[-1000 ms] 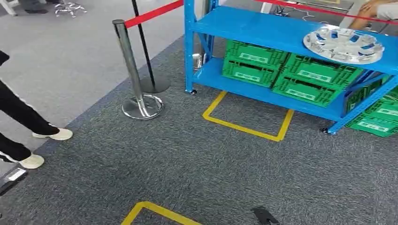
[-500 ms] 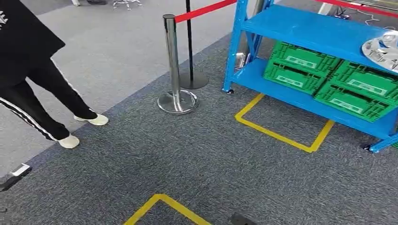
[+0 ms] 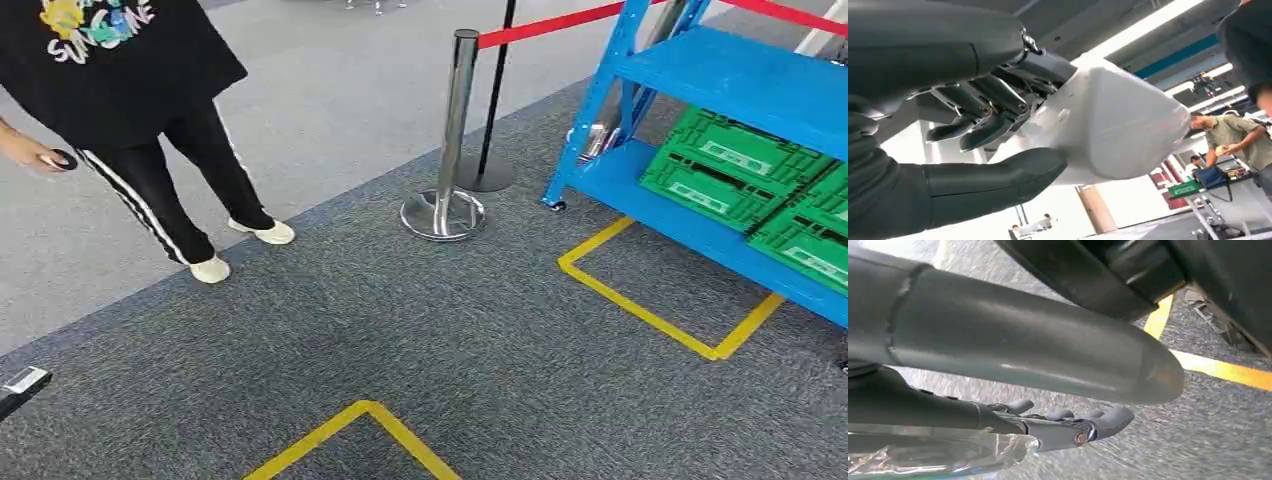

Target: Take the parts from the cabinet and place them on the table.

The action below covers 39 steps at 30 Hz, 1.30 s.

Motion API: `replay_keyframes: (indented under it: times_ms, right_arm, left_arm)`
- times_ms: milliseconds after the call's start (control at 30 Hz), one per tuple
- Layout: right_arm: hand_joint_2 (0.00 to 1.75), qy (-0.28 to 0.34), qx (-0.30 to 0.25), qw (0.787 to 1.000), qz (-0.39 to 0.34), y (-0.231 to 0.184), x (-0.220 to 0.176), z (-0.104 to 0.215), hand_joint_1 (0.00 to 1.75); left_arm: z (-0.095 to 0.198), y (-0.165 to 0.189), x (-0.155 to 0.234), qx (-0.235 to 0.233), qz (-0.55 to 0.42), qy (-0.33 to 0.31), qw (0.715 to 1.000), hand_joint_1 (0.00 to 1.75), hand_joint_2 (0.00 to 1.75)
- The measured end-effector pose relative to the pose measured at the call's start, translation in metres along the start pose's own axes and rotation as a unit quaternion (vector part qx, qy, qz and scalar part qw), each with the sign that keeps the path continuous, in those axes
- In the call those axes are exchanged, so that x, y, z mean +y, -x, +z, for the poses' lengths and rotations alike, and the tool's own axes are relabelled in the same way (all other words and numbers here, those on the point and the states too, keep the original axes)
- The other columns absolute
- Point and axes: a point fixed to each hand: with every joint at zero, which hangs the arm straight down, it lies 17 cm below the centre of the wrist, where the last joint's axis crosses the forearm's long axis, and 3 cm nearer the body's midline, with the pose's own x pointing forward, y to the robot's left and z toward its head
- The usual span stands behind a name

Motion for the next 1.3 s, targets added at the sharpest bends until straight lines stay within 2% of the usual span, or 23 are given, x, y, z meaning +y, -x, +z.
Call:
replay_keyframes:
  times_ms: [433, 1300]
  right_arm:
    - [0.0, -0.013, 0.009, 1.0, 0.0, 0.004, 0.008, 0.001, 0.0]
    - [0.0, -0.012, 0.014, 0.999, -0.045, 0.002, 0.009, 0.002, 0.0]
  left_arm:
    - [-0.011, 0.001, 0.004, 0.003, 0.0, -0.003, 1.0, 1.75, 1.75]
    - [-0.004, 0.002, -0.006, 0.004, -0.006, 0.014, 1.0, 1.75, 1.75]
